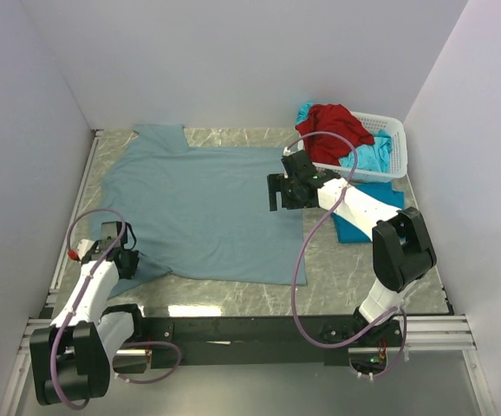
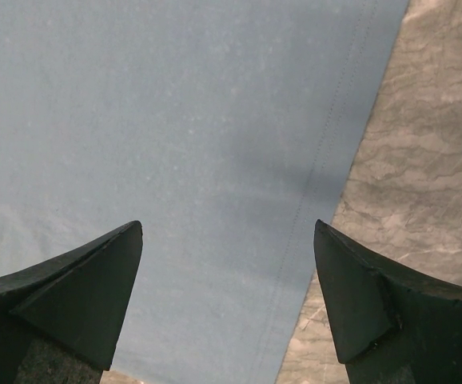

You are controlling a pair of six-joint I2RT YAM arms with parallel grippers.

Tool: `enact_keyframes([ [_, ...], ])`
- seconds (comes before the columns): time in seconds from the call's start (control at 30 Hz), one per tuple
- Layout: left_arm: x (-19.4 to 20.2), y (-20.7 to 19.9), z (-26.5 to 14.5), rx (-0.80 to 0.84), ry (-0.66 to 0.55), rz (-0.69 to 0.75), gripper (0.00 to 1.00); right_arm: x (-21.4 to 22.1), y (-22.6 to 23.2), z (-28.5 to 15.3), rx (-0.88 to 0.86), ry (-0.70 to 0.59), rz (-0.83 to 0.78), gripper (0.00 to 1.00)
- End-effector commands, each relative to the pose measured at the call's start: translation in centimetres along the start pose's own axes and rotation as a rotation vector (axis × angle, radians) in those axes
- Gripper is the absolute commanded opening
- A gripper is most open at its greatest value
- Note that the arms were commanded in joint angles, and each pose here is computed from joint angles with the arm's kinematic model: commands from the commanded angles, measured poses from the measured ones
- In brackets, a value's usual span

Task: Fold and stack the t-shirts
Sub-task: Flatten the tshirt out

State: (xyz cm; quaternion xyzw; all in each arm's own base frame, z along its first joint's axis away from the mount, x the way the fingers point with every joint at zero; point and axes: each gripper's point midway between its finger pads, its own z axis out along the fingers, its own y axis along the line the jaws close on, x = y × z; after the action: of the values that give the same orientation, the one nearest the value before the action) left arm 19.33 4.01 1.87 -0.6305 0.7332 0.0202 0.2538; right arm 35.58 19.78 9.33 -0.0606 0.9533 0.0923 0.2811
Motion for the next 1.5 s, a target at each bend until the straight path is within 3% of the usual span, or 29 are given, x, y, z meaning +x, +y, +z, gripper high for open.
enact_keyframes([
  [0.0,-0.5,-4.3,-1.1,0.141,0.020,0.039,0.01,-0.3,0.0,-0.5,0.007,-0.029,0.003,0.94],
  [0.3,-1.1,-9.4,-0.4,0.147,0.026,0.186,0.00,0.5,-0.5,-0.1,0.020,-0.021,-0.001,0.94],
  [0.47,-0.6,-9.7,-0.8,0.153,0.062,0.214,0.02,0.7,-0.5,0.0,0.017,-0.019,-0.005,0.94],
  [0.57,-0.2,-9.4,-0.4,0.181,0.062,0.192,0.14,0.9,0.0,0.3,-0.012,-0.010,-0.006,0.93],
  [0.7,0.8,-9.8,0.6,0.171,0.109,0.202,0.18,1.6,0.0,1.0,-0.008,0.022,-0.003,0.94],
  [0.8,1.5,-9.7,1.7,0.145,0.136,0.218,0.28,2.2,-0.1,1.7,-0.010,0.049,0.010,0.94],
  [0.83,1.7,-9.6,2.2,0.132,0.143,0.221,0.42,2.6,-0.3,2.1,-0.006,0.065,0.011,0.94],
  [0.93,1.8,-9.8,2.9,0.112,0.145,0.216,0.64,2.6,-0.7,2.9,0.003,0.082,0.024,0.94],
  [1.03,1.7,-10.2,3.2,0.112,0.139,0.217,0.76,2.8,-1.2,3.9,0.015,0.106,0.032,0.94],
  [1.47,2.3,-12.9,4.2,0.166,0.182,0.247,0.79,1.2,-3.6,8.4,0.087,0.173,0.055,0.94],
])
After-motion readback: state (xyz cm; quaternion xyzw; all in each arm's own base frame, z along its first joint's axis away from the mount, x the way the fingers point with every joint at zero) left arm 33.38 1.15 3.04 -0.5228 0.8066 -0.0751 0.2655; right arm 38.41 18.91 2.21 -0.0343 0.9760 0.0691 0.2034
